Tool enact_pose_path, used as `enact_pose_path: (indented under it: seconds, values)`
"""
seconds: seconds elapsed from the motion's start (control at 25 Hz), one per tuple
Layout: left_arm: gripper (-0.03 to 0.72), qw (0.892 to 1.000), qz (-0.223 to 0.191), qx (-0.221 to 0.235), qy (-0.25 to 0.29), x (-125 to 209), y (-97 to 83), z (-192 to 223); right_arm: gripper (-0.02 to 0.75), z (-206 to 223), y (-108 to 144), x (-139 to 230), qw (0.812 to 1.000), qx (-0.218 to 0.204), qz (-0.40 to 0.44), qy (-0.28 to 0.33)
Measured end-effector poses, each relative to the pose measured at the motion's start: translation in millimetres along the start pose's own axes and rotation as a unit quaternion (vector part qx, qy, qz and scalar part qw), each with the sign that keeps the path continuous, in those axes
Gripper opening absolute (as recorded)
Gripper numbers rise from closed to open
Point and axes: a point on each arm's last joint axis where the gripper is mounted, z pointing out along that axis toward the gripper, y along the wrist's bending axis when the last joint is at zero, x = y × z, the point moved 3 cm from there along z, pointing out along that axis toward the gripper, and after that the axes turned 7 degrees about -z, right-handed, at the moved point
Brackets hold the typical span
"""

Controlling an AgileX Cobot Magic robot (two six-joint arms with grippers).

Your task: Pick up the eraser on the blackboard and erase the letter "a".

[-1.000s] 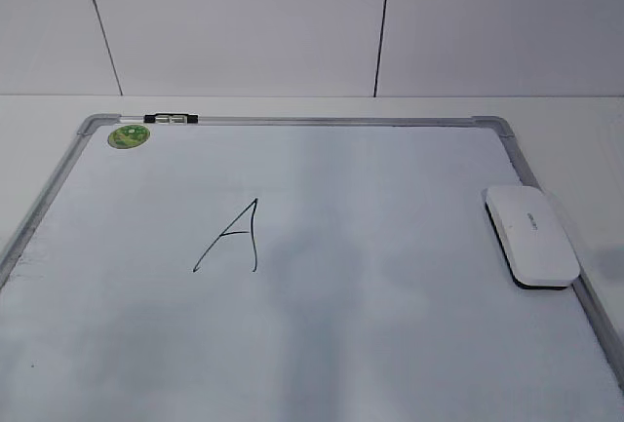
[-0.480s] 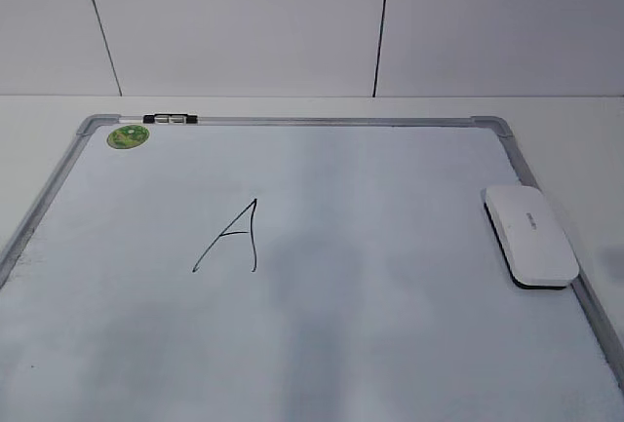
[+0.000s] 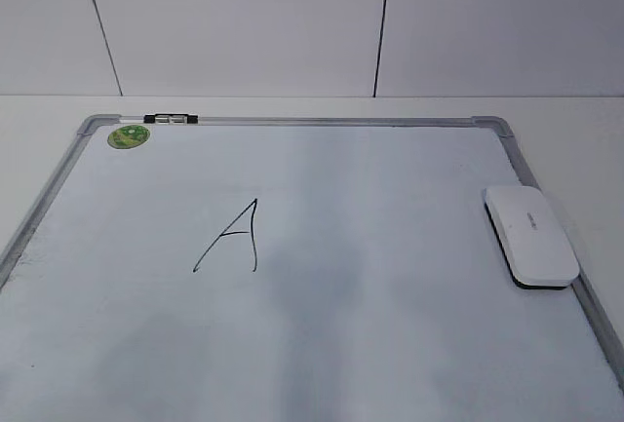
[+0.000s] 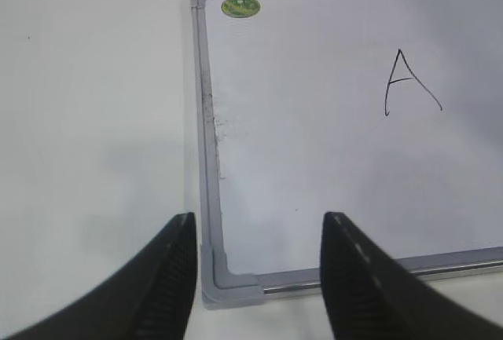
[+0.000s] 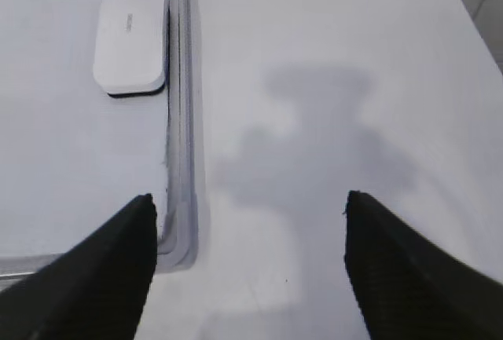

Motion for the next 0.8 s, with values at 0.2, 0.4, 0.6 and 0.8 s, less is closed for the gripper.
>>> enact_pose_path:
  seconds: [0.2,0.4,0.6,0.8]
  values:
    - [0.375,1.000,0.000,0.001,-0.001,0.8,-0.3,-0.6,0.592,-11.2,-0.7,6.5,0.999,0.006,0.004,-0.043]
    - [0.373,1.000,-0.001,0.002,-0.001,0.8,-0.5,-0.6,0.592,-11.4,-0.9,6.7,0.999,0.007,0.004,-0.044]
    - [0.372,1.000,-0.001,0.003,-0.001,0.8,-0.7,-0.6,0.592,-11.4,-1.1,6.7,0.999,0.008,0.004,-0.044]
    - [0.372,1.000,-0.001,0.003,-0.001,0.8,-0.7,-0.6,0.592,-11.4,-1.1,6.7,0.999,0.008,0.003,-0.044]
